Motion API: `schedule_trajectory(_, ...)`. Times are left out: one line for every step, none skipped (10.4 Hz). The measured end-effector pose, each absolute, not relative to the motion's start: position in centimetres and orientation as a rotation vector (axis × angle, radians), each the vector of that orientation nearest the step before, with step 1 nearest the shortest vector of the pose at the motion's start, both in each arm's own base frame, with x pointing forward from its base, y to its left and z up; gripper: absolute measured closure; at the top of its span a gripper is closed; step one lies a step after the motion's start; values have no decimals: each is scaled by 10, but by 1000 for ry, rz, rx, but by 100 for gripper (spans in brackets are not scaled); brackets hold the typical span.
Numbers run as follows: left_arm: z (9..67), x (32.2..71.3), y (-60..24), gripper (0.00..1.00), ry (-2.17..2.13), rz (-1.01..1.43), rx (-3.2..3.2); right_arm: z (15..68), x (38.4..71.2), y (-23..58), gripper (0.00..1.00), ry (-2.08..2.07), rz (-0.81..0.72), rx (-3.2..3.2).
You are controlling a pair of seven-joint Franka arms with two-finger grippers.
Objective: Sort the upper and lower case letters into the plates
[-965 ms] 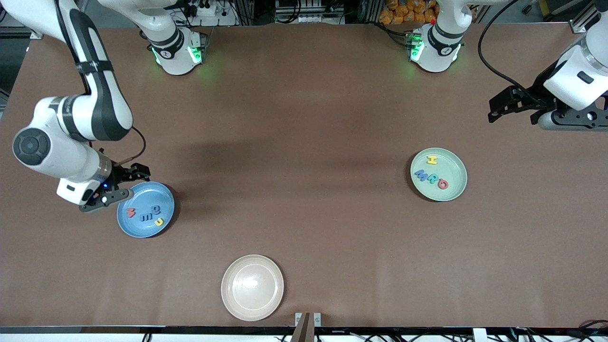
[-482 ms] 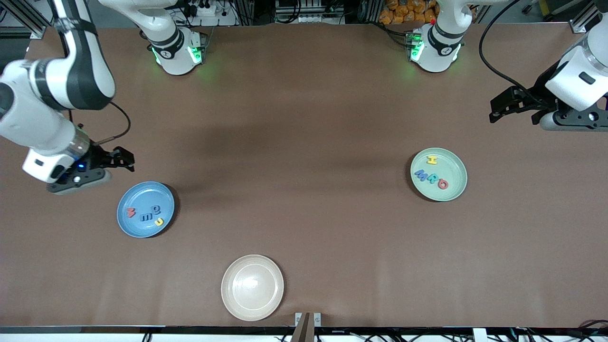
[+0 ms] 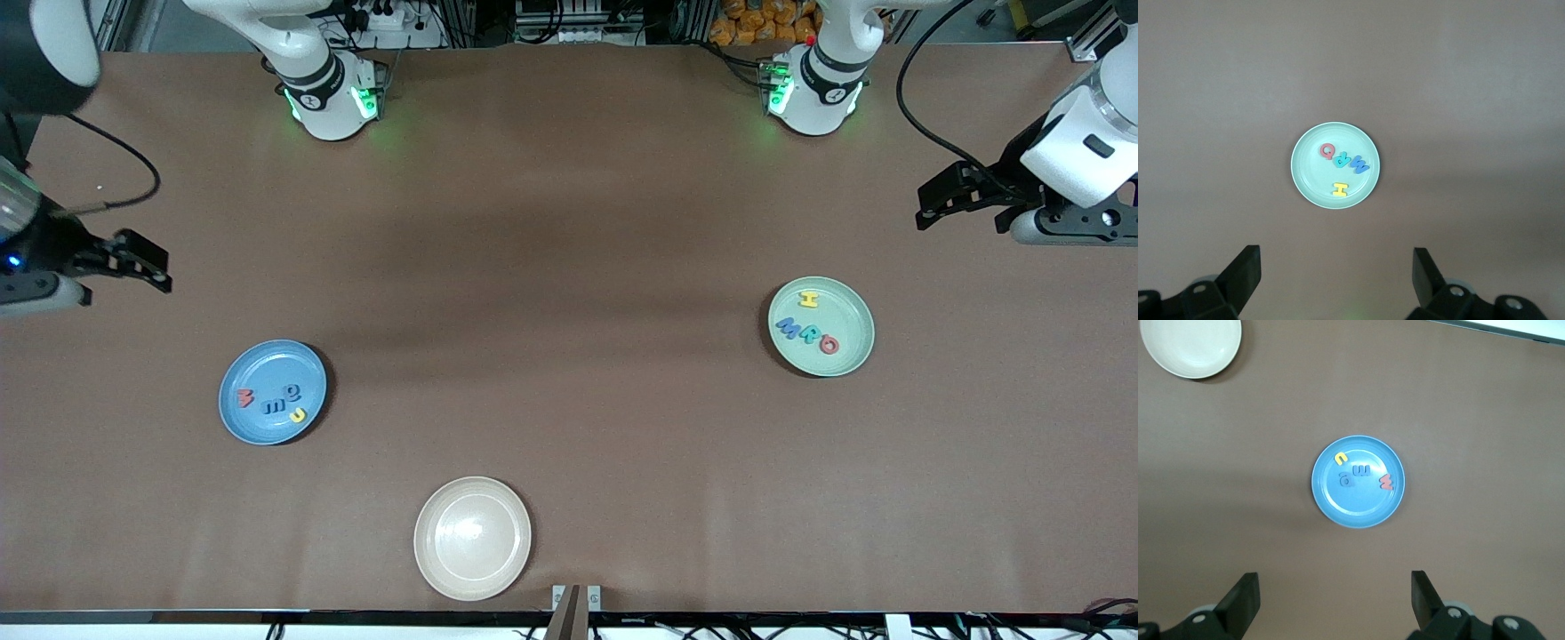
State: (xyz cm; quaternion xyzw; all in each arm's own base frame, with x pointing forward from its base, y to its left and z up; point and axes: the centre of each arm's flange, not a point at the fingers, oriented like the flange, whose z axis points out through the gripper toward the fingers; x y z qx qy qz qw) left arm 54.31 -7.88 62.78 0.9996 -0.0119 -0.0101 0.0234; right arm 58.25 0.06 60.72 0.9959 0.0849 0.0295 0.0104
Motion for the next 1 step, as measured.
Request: schedule_trajectory(628, 543, -79, 0, -37, -31, 3094, 625, 575, -1, 0, 260, 100, 3110)
